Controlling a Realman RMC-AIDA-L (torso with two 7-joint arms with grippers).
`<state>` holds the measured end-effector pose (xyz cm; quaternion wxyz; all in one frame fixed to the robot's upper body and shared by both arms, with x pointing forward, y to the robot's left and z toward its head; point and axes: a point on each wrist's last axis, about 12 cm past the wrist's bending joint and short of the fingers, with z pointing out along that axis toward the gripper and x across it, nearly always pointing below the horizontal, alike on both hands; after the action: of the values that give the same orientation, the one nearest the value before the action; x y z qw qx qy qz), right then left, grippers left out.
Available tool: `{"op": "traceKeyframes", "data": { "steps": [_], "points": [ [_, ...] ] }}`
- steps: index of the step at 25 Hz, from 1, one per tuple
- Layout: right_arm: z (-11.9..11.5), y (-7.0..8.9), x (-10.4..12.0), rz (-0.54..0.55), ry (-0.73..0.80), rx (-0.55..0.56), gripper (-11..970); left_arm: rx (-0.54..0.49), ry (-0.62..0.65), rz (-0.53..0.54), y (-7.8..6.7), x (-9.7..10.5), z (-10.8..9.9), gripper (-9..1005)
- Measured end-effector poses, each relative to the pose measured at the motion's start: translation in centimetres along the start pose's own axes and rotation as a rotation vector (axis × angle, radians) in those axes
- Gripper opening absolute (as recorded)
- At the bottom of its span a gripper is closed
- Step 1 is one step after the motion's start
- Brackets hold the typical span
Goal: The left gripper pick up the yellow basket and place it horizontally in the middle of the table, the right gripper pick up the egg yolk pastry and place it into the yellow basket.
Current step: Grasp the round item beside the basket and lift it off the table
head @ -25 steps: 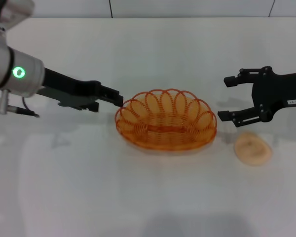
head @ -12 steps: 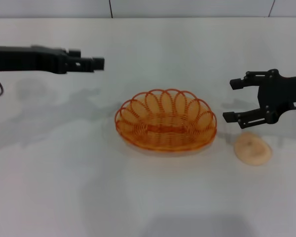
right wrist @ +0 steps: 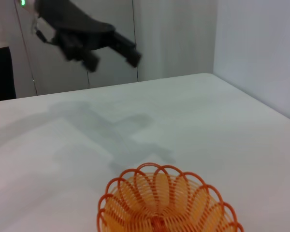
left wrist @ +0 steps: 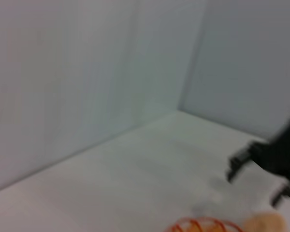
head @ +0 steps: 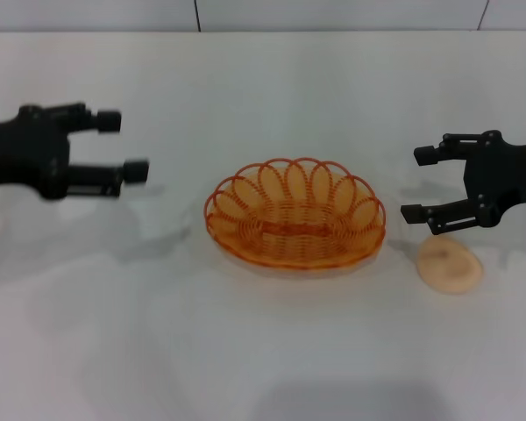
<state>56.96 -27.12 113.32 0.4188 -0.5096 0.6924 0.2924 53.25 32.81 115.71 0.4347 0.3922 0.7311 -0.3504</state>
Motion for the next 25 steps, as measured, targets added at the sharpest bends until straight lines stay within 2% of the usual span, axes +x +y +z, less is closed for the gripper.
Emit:
{"op": "traceKeyframes", "data": {
  "steps": [7,11,17,21,25],
  "points": [
    [-0.6,0.3,0.5,0.005,0.005,0.011,870,0.098,0.070,0.141,-1.5,2.3,-2.5,882],
    [-1.0,0.5,0.4,0.001,0.007,-0.011,869,0.090,0.136,0.143,-1.8,3.2,-3.4,882],
    [-2.3,0.4,-0.5,-0.003,0.052,-0.039,869,0.085,0.152,0.150,-2.2,4.0,-4.1,881],
    [-3.1,0.4,-1.7,0.018,0.146,-0.043,869,0.086,0.146,0.173,-2.7,4.6,-4.1,881],
    [-2.8,0.1,-3.0,0.059,0.299,-0.030,869,0.102,0.147,0.208,-3.2,5.1,-3.3,881]
  ]
}}
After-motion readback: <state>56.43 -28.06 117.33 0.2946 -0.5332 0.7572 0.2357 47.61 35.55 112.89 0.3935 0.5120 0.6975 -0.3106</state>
